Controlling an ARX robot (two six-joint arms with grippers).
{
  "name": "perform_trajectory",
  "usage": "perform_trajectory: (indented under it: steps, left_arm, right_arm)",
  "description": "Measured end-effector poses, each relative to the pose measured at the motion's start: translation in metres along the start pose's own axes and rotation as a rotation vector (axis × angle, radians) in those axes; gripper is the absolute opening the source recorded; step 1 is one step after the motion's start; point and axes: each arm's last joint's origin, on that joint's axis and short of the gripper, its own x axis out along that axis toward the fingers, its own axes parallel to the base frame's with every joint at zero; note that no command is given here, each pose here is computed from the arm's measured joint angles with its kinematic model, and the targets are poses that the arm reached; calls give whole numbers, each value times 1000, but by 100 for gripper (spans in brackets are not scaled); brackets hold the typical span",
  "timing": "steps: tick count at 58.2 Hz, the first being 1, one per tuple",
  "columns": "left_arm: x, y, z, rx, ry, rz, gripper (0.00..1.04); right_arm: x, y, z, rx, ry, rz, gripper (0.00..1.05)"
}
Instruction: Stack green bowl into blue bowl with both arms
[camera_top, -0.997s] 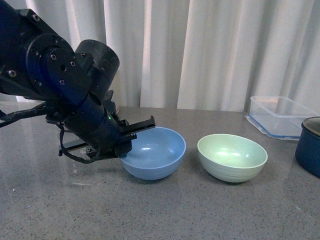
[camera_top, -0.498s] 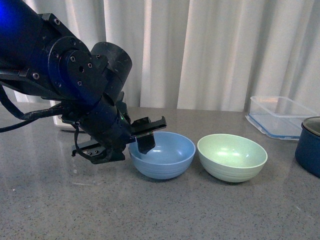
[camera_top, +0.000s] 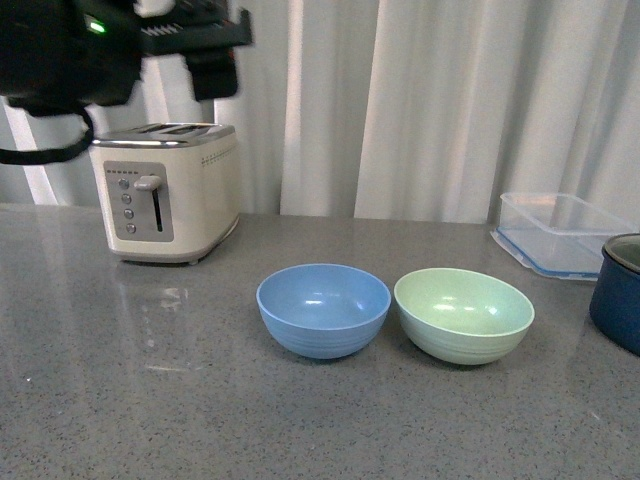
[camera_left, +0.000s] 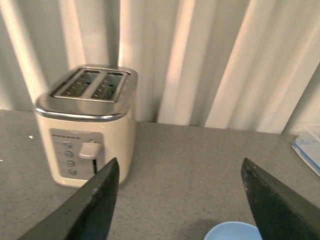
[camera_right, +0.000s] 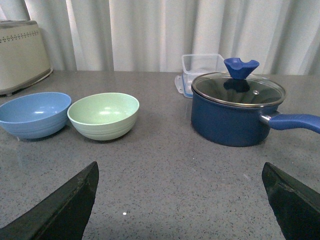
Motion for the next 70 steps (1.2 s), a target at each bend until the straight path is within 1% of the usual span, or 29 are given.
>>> perform_trajectory:
  steps: [3, 4, 6, 10, 12, 15, 16, 19, 32, 44, 47, 51, 70]
  left_arm:
    - [-21, 14, -12, 26, -18, 10, 61]
    - [-29, 20, -22, 39, -2, 15, 56]
    - [-38, 27, -36, 54, 28, 20, 48]
    - [-52, 37, -54, 69, 69, 26, 38]
    - [-64, 43, -62, 75, 82, 23, 29]
    - [-81, 49, -67, 77, 74, 19, 16]
    - [-83, 50, -67, 76, 69, 15, 14]
    - [-95, 54, -68, 76, 53, 14, 3]
    - [-132, 69, -86, 83, 73, 21, 4]
    - [-158, 77, -94, 82, 61, 19, 4]
    - [-164, 81, -96, 81, 65, -1, 4]
    - [-173, 88, -98, 81, 66, 21, 4]
    - [-197, 89, -104, 81, 64, 24, 4]
  right_arm:
    - [0, 0, 0, 0, 0, 0, 95]
    - [0, 0, 0, 0, 0, 0, 95]
    - [0, 0, 0, 0, 0, 0, 95]
    - [0, 0, 0, 0, 0, 0, 95]
    - [0, 0, 0, 0, 0, 0, 95]
    - [0, 0, 0, 0, 0, 0, 95]
    - [0, 0, 0, 0, 0, 0, 95]
    - [0, 0, 0, 0, 0, 0, 95]
    - [0, 0, 0, 0, 0, 0, 95]
    - [0, 0, 0, 0, 0, 0, 95]
    - [0, 0, 0, 0, 0, 0, 95]
    - [0, 0, 0, 0, 0, 0, 95]
    - [0, 0, 0, 0, 0, 0, 95]
